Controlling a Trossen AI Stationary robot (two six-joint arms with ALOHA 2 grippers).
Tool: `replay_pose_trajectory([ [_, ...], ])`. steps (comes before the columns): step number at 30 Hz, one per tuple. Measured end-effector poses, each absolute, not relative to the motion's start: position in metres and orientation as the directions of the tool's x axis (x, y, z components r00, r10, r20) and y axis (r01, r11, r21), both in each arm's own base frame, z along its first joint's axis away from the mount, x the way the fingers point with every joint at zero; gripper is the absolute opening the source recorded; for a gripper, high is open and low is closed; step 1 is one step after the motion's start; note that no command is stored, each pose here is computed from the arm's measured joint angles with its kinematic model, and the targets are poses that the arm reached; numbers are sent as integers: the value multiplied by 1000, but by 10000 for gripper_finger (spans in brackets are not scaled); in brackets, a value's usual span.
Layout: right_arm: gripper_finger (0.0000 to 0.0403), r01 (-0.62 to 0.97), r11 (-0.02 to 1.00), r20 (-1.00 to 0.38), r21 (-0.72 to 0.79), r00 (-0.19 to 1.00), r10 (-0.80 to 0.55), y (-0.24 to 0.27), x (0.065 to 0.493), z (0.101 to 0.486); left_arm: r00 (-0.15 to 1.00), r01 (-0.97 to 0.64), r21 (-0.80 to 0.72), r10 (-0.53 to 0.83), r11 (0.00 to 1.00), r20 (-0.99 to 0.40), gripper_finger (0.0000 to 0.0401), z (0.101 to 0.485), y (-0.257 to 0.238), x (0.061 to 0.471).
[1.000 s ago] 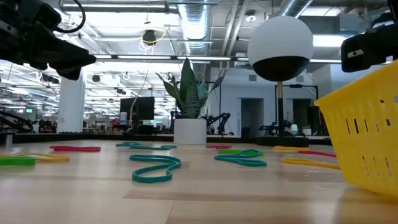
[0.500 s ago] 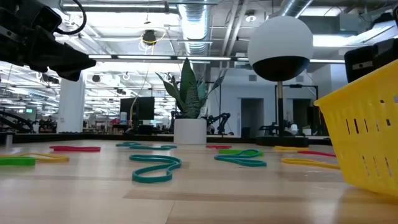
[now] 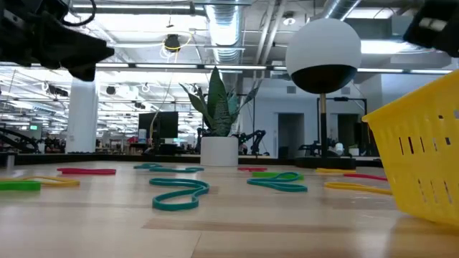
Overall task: Pick and place rubber bands into bin
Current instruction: Put the blue rubber band into the yellow basket
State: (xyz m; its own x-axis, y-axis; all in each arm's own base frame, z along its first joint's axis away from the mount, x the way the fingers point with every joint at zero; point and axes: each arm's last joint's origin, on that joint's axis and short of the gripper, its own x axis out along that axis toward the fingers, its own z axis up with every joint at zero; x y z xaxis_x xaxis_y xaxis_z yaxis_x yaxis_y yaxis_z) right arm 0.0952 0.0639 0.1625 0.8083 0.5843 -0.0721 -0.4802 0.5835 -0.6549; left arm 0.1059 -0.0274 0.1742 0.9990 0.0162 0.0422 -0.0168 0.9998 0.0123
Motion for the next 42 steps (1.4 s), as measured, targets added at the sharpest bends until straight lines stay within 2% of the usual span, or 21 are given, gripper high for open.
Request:
replay_pose_trajectory([
  [10,109,-481,576,-56,-661,797,602,66,94,164,983,-182,-4,182,983,38,100,200,-19,117],
  [19,109,-437,508,-67,-743,803,592,65,96,163,981,-185,12,185,983,-62,100,200,-17,135],
  [26,109,-424,512,-36,-747,795,605,66,95,166,982,-179,-46,176,983,-72,100,198,-18,139],
  [30,109,-296,583,121,-757,813,569,64,96,181,975,-214,-40,211,976,-75,100,198,-17,139],
  [34,109,-148,732,257,-665,875,410,56,98,194,963,-263,-35,260,964,-73,100,198,-15,138],
  [37,109,-43,809,312,-586,910,274,47,101,200,960,-274,-32,271,961,-73,100,198,-15,138],
  [42,109,29,877,376,-479,910,175,37,104,206,960,-276,-63,271,959,-75,100,198,-15,138],
])
